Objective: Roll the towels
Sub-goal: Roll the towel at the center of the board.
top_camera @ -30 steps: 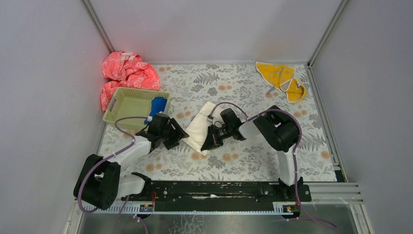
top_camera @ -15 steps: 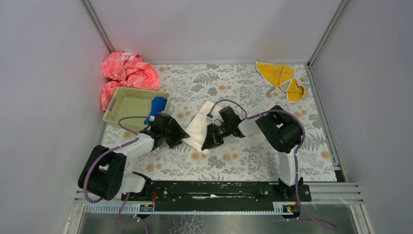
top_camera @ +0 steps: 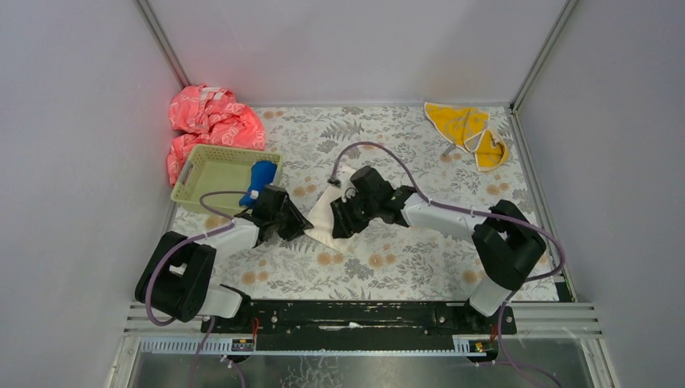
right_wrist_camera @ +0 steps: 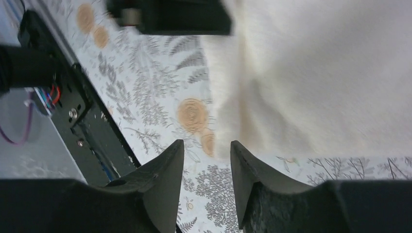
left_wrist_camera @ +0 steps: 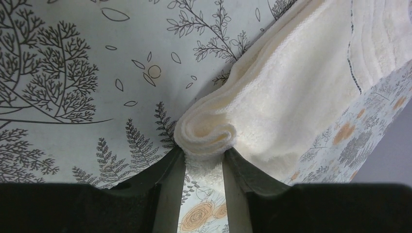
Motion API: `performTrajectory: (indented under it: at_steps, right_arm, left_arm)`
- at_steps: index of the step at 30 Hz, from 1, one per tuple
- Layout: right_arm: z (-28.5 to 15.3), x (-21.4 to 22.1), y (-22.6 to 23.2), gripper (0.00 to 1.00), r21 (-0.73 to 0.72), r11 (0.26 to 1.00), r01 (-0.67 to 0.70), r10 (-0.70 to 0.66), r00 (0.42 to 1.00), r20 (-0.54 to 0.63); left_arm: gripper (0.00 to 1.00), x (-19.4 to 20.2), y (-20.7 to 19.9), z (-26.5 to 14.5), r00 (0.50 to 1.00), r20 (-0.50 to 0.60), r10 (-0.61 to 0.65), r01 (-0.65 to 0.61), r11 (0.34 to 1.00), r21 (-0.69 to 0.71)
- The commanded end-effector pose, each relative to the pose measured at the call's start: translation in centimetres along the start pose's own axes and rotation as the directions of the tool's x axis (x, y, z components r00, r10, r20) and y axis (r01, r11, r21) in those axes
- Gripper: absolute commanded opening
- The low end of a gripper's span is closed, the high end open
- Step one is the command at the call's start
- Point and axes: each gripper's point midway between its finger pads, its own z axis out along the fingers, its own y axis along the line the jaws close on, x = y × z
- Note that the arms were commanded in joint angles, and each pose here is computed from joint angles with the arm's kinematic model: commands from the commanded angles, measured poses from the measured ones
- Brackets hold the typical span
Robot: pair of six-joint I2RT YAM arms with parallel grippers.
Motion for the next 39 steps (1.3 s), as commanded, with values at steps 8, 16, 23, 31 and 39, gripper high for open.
performTrajectory:
  at_steps: [8, 16, 23, 31, 39]
  right_arm:
    - [2.0, 0.3, 4.8, 0.48, 0.050, 0.871, 0.488, -0.488, 0.873, -0.012]
    - [3.2, 0.8, 1.8, 0.51, 0.148, 0.833, 0.534, -0.528, 0.845, -0.080]
    - [3.9, 2.0, -0.3, 0.52, 0.203, 0.814, 0.544, -0.525, 0.839, -0.144]
    - [4.0, 3.8, -2.5, 0.56, 0.288, 0.744, 0.603, -0.546, 0.797, -0.257]
    - [3.7, 5.8, -5.5, 0.51, 0.397, 0.616, 0.680, -0.537, 0.731, -0.420]
  left_arm:
    - [0.33, 1.5, 5.1, 0.5, 0.999, -0.046, 0.013, -0.021, 0.983, -0.184]
    - [0.34, 1.5, 5.1, 0.4, 0.999, -0.051, 0.019, -0.028, 0.982, -0.185]
    - [0.34, 1.4, 4.9, 0.4, 0.998, -0.052, 0.026, -0.035, 0.983, -0.182]
    - [0.34, 1.4, 4.9, 0.4, 0.998, -0.057, 0.030, -0.040, 0.982, -0.184]
    - [0.34, 1.0, 4.4, 0.5, 0.997, -0.059, 0.049, -0.060, 0.981, -0.186]
